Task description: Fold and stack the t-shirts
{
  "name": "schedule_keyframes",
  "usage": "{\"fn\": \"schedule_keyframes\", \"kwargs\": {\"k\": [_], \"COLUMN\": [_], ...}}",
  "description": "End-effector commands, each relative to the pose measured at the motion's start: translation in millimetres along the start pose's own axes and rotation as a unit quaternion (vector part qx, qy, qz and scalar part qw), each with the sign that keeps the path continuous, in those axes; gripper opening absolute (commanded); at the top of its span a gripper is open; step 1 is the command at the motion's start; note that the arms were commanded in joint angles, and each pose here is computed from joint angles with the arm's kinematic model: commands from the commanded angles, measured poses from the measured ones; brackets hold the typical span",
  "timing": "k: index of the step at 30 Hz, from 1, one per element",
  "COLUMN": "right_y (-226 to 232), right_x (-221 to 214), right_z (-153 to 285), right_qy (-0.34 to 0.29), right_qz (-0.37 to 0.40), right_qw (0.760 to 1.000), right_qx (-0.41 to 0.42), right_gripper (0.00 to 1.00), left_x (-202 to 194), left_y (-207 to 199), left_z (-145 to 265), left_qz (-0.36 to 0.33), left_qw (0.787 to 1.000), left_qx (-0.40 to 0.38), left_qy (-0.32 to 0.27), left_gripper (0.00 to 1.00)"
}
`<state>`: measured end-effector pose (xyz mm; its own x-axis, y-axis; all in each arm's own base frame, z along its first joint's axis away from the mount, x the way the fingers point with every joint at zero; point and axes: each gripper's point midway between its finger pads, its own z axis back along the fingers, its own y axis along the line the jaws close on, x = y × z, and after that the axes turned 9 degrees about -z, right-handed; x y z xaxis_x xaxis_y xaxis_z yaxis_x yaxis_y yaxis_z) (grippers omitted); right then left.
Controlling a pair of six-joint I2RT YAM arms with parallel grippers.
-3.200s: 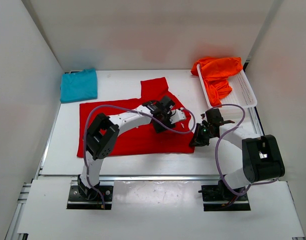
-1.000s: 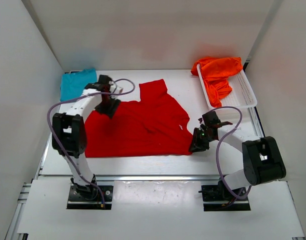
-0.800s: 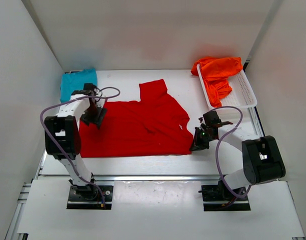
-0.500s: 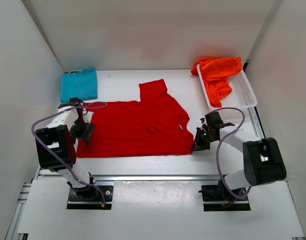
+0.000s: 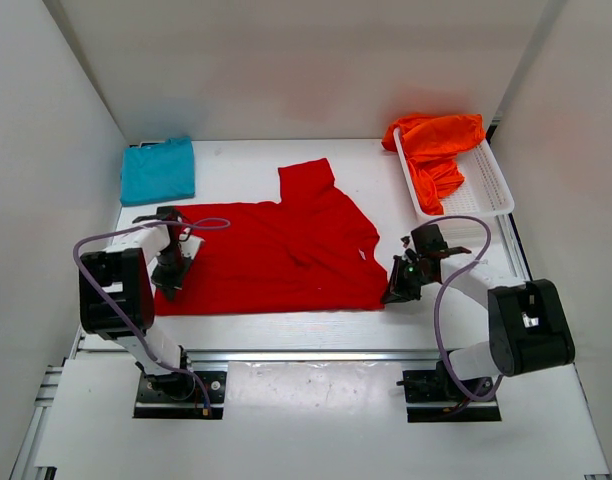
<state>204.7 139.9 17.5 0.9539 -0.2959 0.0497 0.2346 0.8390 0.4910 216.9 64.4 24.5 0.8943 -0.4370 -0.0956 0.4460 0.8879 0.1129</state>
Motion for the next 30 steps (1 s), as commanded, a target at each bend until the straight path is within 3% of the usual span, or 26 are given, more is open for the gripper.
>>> {"fn": "schedule_keyframes", "kwargs": {"k": [1, 5, 10, 14, 17, 18, 21, 22, 24, 25, 27, 30], "right_y": [1.9, -6.3, -24.8, -31.4, -32.2, -29.6, -23.9, -21.9, -20.0, -19.8, -22.1, -22.7], "right_x": [-2.7, -26.1, -74.0, -100.0, -98.3, -96.6, -86.4, -83.2, -80.3, -80.1, -80.7, -81.6], "right_z": [11.7, 26.8, 43.7, 51.8, 50.6, 51.8, 49.6, 48.9, 47.6, 46.9, 42.3, 36.7], "right_qy": [-0.006, 0.038, 0.111, 0.147, 0.136, 0.133, 0.12, 0.115, 0.115, 0.114, 0.114, 0.109], "right_qz": [-0.002, -0.018, -0.053, -0.076, -0.08, -0.082, -0.085, -0.078, -0.07, -0.06, -0.055, -0.06], "right_qw": [1.0, 0.999, 0.991, 0.984, 0.985, 0.986, 0.988, 0.989, 0.99, 0.991, 0.991, 0.992], "right_qx": [0.009, -0.019, -0.061, -0.072, -0.065, -0.057, -0.04, -0.039, -0.043, -0.044, -0.047, -0.034], "right_gripper": [0.0, 0.0, 0.0, 0.0, 0.0, 0.0, 0.0, 0.0, 0.0, 0.0, 0.0, 0.0], "left_x": [6.7, -34.3, -75.9, -82.3, -77.4, -69.4, -34.3, -18.6, -6.0, -1.0, -1.6, -13.7], "left_y": [-7.1, 14.6, 14.7, -3.5, -1.3, -0.6, 4.3, 12.5, 20.3, 18.5, 15.2, 3.8], "left_z": [7.0, 16.0, 18.6, 14.6, 12.0, 14.3, 30.0, 38.1, 42.0, 42.2, 36.8, 18.5], "left_qz": [-0.022, -0.002, -0.045, -0.079, -0.057, -0.045, -0.009, 0.012, 0.038, 0.044, 0.054, 0.048], "left_qw": [0.999, 1.0, 0.997, 0.994, 0.996, 0.998, 0.999, 0.997, 0.995, 0.993, 0.992, 0.995], "left_qx": [-0.014, -0.005, -0.002, 0.001, 0.007, -0.007, -0.041, -0.034, -0.028, -0.036, -0.048, -0.059], "left_qy": [-0.02, 0.009, 0.068, 0.076, 0.066, 0.048, -0.028, -0.063, -0.091, -0.104, -0.107, -0.065], "left_gripper": [0.0, 0.0, 0.0, 0.0, 0.0, 0.02, 0.26, 0.29, 0.44, 0.46, 0.56, 0.58]}}
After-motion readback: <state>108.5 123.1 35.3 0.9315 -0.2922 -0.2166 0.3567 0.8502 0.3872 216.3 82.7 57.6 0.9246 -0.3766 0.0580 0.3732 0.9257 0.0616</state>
